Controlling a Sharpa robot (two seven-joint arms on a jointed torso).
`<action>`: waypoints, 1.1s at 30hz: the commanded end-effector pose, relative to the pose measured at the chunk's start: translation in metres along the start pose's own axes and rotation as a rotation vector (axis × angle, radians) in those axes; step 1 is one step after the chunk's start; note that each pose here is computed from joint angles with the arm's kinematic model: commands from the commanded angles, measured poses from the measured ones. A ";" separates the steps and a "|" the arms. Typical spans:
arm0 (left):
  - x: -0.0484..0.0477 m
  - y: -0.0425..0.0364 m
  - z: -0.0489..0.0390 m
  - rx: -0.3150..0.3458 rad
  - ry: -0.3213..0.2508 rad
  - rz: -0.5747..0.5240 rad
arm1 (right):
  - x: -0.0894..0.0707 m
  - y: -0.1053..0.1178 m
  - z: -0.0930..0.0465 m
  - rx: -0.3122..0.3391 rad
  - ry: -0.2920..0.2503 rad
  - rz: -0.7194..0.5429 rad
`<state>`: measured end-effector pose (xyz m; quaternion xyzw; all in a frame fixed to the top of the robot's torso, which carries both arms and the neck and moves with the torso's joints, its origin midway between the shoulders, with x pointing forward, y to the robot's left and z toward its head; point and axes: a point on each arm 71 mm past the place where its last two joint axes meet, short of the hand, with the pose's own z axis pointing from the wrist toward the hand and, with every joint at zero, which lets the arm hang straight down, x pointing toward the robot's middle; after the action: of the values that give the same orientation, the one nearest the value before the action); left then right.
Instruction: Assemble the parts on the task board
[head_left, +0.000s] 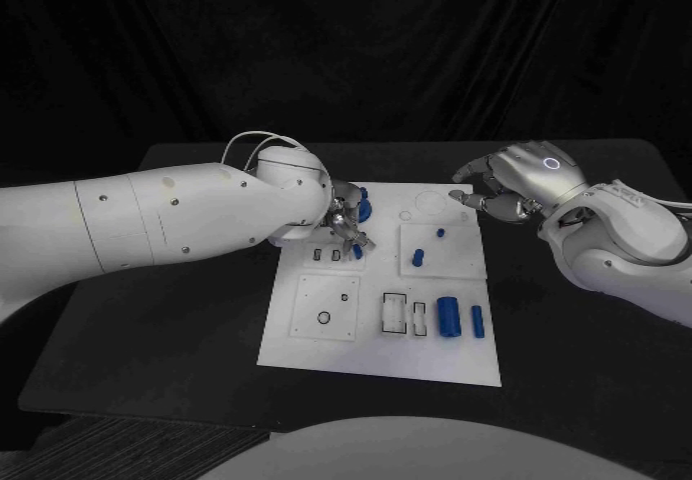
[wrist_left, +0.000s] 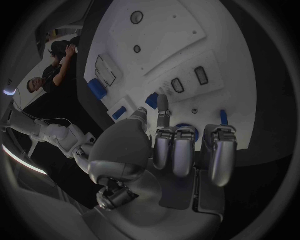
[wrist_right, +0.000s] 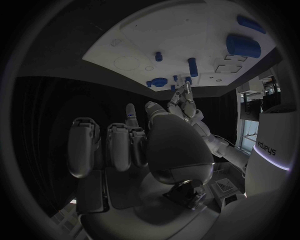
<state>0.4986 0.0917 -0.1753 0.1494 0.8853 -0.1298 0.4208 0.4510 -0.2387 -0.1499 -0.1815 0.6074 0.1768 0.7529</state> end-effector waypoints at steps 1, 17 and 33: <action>0.0023 -0.0031 0.0009 0.017 0.020 0.012 | 0.001 -0.001 0.000 0.017 0.001 -0.004; 0.0041 -0.0036 0.0023 0.009 0.033 0.018 | 0.003 -0.002 0.000 0.036 0.014 0.030; 0.0047 -0.0024 0.0029 0.006 0.039 0.019 | 0.003 -0.002 0.000 0.037 0.015 0.031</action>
<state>0.4983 0.0909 -0.1791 0.1551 0.8902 -0.1238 0.4101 0.4528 -0.2394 -0.1521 -0.1655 0.6165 0.1806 0.7483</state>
